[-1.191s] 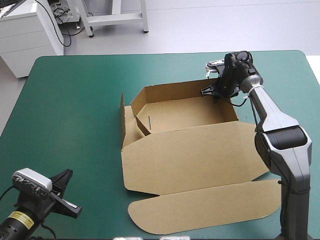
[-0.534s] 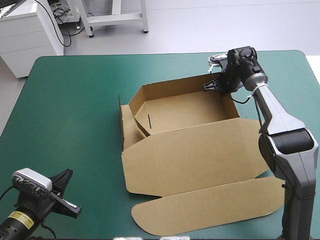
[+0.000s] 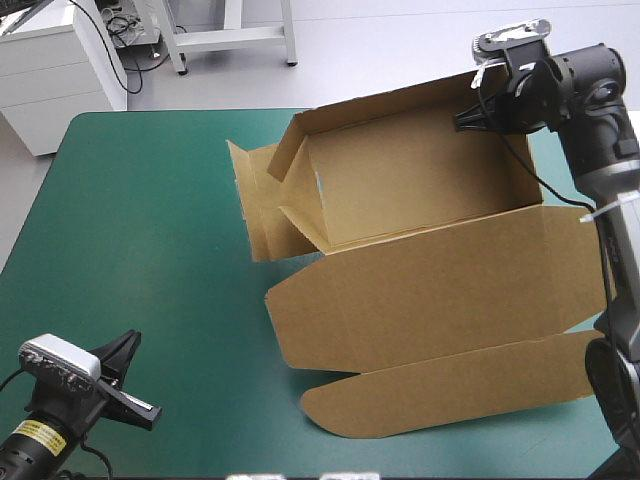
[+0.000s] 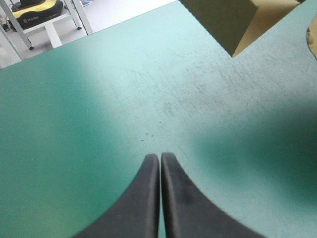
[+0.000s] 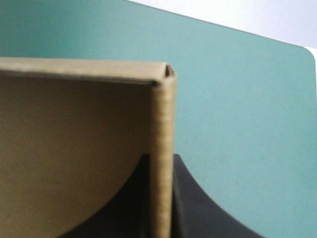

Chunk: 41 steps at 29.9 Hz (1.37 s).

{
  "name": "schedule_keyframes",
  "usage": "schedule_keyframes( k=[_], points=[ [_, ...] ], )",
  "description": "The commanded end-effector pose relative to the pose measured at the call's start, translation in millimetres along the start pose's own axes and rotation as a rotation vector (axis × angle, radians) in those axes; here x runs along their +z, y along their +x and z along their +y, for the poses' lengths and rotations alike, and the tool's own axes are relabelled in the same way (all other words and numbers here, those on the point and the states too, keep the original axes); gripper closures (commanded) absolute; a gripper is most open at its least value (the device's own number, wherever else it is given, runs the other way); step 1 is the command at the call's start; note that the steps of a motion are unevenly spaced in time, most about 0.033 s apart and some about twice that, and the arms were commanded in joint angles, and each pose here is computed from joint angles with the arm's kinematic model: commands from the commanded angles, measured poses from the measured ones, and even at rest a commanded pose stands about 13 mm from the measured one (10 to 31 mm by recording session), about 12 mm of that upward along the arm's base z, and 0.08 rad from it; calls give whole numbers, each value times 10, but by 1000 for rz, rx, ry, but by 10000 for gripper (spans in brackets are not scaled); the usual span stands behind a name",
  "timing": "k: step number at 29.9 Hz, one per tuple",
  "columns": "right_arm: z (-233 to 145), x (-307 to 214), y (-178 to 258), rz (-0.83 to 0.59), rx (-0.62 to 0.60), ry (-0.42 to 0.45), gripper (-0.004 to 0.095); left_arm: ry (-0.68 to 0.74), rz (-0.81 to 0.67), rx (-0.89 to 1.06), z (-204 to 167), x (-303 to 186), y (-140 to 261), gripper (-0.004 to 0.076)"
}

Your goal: Fold the box

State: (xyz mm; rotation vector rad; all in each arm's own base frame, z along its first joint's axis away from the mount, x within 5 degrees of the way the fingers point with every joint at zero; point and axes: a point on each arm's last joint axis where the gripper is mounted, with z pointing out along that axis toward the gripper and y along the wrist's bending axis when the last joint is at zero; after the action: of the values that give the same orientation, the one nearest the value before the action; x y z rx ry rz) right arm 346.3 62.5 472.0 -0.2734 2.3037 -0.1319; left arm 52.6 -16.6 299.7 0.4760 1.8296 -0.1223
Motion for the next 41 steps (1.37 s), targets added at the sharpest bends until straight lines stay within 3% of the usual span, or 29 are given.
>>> schedule_keyframes(
  k=[1, 6, 12, 15, 20, 25, 28, 34, 41],
  points=[
    [-118, -467, -22, -100, 22, 47, 928, -12, -130, 5, 20, -30, -168, 731],
    [-100, -457, -23, -99, 26, 28, 928, 4, -129, -3, 5, -30, -167, 676],
    [-90, -453, -22, -98, 29, 18, 928, 85, -164, -133, -58, -38, -203, 354],
    [-90, -453, -22, -98, 29, 18, 928, 84, -174, -133, -56, -39, -212, 260],
    [-90, -453, -22, -98, 20, 18, 928, 117, -181, -193, -81, -43, -223, 287],
    [-90, -453, -22, -98, 19, 18, 928, 72, -197, -33, -54, -38, -232, 300],
    [-90, -453, -22, -97, 8, 19, 928, 70, -194, -45, -48, 42, -289, 300],
    [-90, -453, -22, -97, 8, 19, 928, 75, -82, -102, -5, 383, -662, 299],
    [-92, -462, -21, -99, 9, 19, 928, -63, 98, -92, 169, 951, -1131, 300]
  ],
)
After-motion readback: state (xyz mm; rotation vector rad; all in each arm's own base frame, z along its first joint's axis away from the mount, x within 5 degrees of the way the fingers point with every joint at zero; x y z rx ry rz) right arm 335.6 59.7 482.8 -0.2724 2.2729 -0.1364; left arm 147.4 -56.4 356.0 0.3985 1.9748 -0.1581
